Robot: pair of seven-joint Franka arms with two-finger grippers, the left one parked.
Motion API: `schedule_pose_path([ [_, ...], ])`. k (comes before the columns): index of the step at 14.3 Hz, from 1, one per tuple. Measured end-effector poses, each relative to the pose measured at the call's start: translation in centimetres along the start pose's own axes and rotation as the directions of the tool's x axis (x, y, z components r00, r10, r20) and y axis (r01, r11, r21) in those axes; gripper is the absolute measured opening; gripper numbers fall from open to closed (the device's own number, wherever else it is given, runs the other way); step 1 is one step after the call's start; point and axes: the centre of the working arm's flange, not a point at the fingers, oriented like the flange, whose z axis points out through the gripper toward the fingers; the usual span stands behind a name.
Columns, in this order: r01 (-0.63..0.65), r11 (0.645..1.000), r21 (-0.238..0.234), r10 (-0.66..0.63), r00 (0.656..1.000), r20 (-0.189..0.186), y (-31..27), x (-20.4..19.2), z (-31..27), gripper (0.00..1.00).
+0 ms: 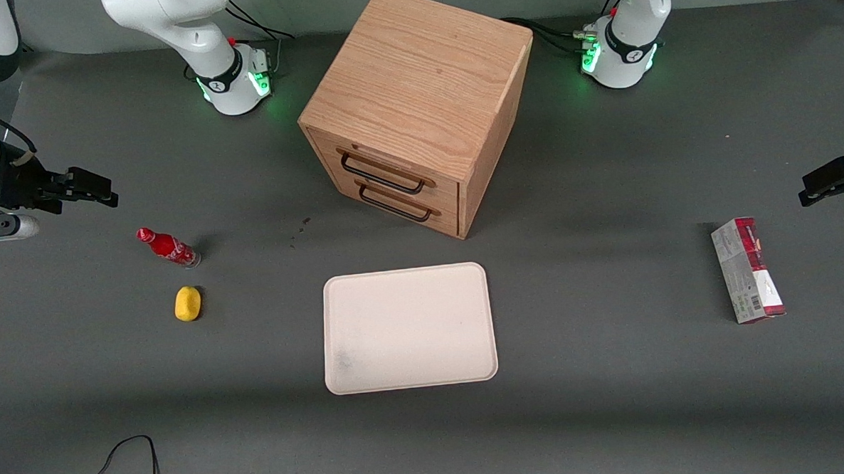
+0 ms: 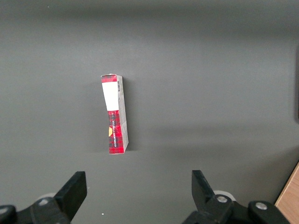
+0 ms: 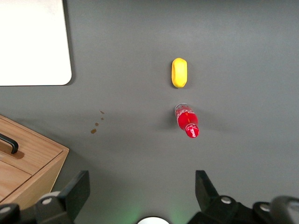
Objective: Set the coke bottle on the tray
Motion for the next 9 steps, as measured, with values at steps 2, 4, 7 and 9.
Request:
schedule_pose_path([
  [2,-0.006,1.000,0.001,0.006,1.000,0.028,0.4,-0.6,-0.1,1.00],
  [4,-0.021,1.000,-0.009,0.021,0.999,0.039,1.5,-1.8,-0.6,1.00],
  [7,0.019,0.999,-0.044,-0.017,0.999,0.047,4.1,-4.9,-0.8,1.00],
  [9,0.038,0.999,-0.015,-0.038,0.999,0.026,7.9,-7.8,-0.5,1.00],
])
